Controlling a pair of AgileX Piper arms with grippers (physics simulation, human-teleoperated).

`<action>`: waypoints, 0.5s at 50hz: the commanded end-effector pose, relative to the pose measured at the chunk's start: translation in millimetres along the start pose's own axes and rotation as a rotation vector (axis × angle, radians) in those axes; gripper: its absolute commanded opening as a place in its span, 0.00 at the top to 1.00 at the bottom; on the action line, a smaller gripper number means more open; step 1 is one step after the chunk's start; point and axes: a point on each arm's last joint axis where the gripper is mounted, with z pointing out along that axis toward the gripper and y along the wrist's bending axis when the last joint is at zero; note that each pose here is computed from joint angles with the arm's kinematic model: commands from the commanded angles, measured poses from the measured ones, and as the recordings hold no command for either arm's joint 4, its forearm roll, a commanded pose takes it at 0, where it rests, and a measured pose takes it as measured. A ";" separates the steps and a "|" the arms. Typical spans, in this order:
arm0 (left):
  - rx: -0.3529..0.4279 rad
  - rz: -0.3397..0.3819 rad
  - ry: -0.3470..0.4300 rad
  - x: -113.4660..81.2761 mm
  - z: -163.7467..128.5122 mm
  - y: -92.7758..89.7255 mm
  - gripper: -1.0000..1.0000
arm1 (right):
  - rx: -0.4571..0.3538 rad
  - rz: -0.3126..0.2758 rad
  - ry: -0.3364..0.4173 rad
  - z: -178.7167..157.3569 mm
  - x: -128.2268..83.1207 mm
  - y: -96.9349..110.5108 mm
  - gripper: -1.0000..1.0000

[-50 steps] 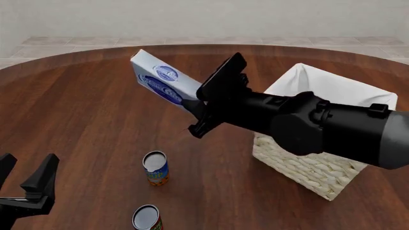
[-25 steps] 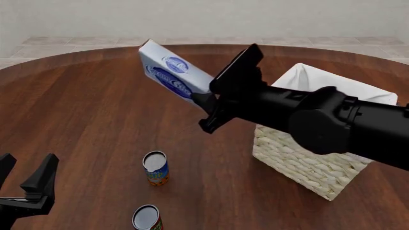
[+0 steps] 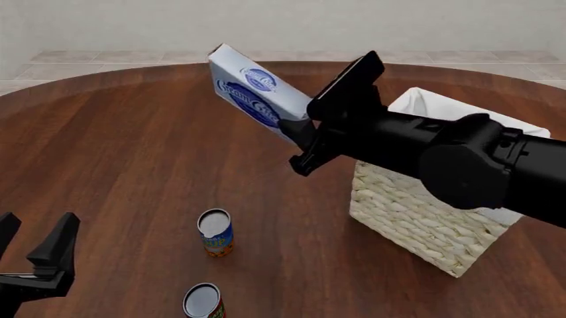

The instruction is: Pick up the cream cheese box, and put it in the basket.

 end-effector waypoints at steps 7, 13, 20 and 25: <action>-0.002 0.000 0.000 -0.1 0.0 0.1 0.00 | 0.045 0.034 -0.014 -11.9 -0.6 -13.1 1.00; -0.002 0.001 0.000 -0.2 0.0 0.2 0.00 | 0.060 0.043 -0.014 -13.7 1.6 -16.9 1.00; -0.002 0.001 0.000 -0.1 0.0 0.1 0.00 | 0.083 0.050 -0.018 -19.7 1.2 -23.5 1.00; -0.002 0.001 0.002 0.0 0.2 0.1 0.00 | 0.100 0.058 -0.020 -23.3 1.0 -28.3 1.00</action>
